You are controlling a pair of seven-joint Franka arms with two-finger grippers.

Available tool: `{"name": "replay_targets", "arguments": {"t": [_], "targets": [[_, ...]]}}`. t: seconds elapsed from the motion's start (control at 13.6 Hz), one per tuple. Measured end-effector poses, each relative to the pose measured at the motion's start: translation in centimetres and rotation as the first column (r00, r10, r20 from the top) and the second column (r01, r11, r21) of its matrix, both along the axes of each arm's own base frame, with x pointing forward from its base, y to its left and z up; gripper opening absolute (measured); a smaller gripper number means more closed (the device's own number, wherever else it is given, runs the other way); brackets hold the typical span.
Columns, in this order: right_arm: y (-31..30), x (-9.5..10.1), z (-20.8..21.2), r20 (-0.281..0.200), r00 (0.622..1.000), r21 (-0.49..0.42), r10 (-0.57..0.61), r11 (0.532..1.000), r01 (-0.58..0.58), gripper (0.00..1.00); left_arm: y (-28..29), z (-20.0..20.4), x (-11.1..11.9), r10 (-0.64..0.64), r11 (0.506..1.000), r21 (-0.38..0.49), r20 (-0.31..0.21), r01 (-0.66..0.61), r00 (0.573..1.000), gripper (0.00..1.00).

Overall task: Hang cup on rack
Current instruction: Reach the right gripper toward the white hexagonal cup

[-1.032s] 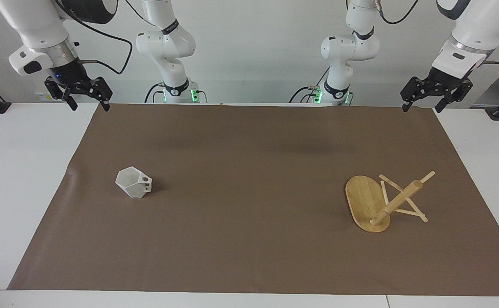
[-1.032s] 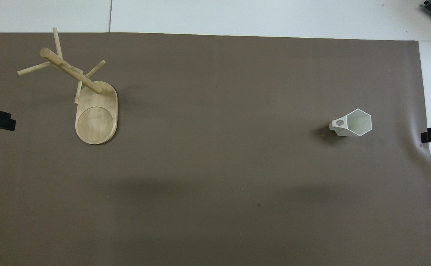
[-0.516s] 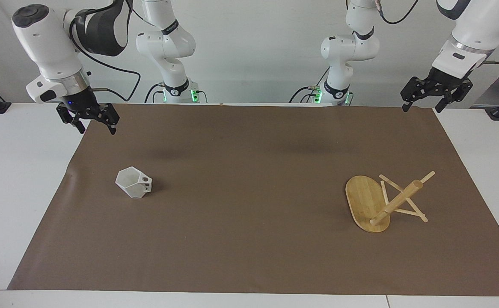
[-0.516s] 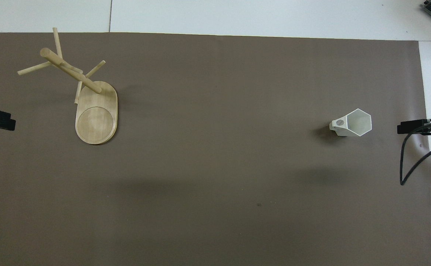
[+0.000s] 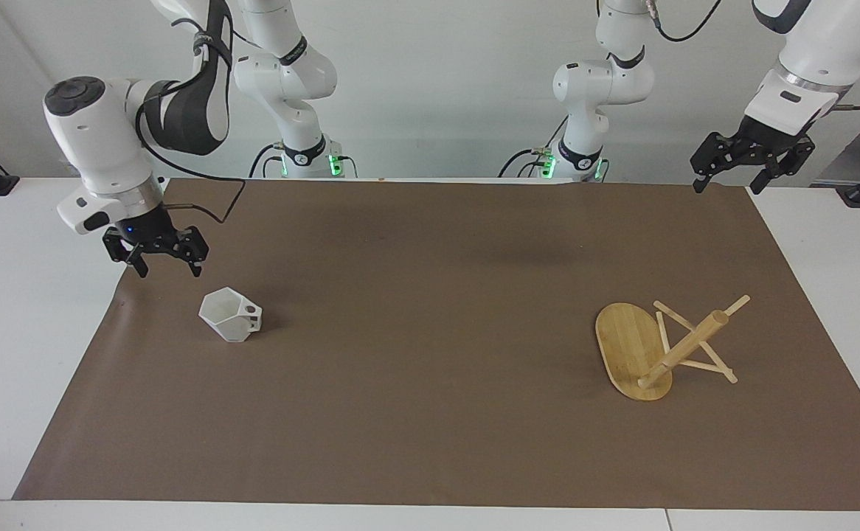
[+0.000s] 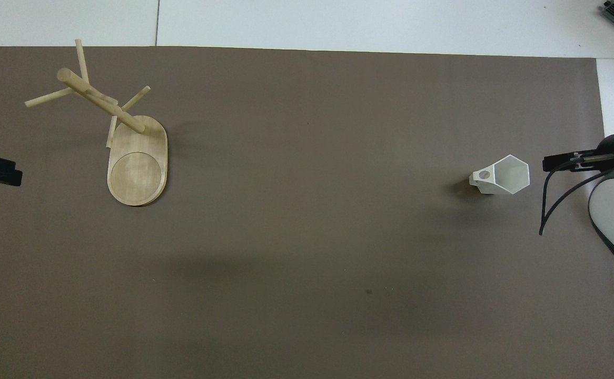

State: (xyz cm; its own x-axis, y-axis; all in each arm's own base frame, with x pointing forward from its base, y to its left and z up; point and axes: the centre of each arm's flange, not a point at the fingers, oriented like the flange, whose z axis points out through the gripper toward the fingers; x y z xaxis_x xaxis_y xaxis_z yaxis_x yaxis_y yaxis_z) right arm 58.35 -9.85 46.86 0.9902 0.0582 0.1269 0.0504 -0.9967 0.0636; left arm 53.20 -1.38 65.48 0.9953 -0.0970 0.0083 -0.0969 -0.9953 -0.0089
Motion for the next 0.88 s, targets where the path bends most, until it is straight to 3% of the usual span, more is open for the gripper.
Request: {"name": "replay_targets", "arguments": {"t": [0.52,0.88], "targets": [[-0.3,1.5,-5.2,-0.055,0.992,-0.017,0.111,0.994,-0.112,1.0,0.0,0.0,0.0,0.0,1.0,0.0,0.0,0.0,1.0,1.0],[-0.4,1.6,-7.6,-0.049,0.991,-0.024,0.126,0.992,-0.127,1.0,0.0,0.0,0.0,-0.004,1.0,0.0,0.0,0.004,1.0,1.0]]}}
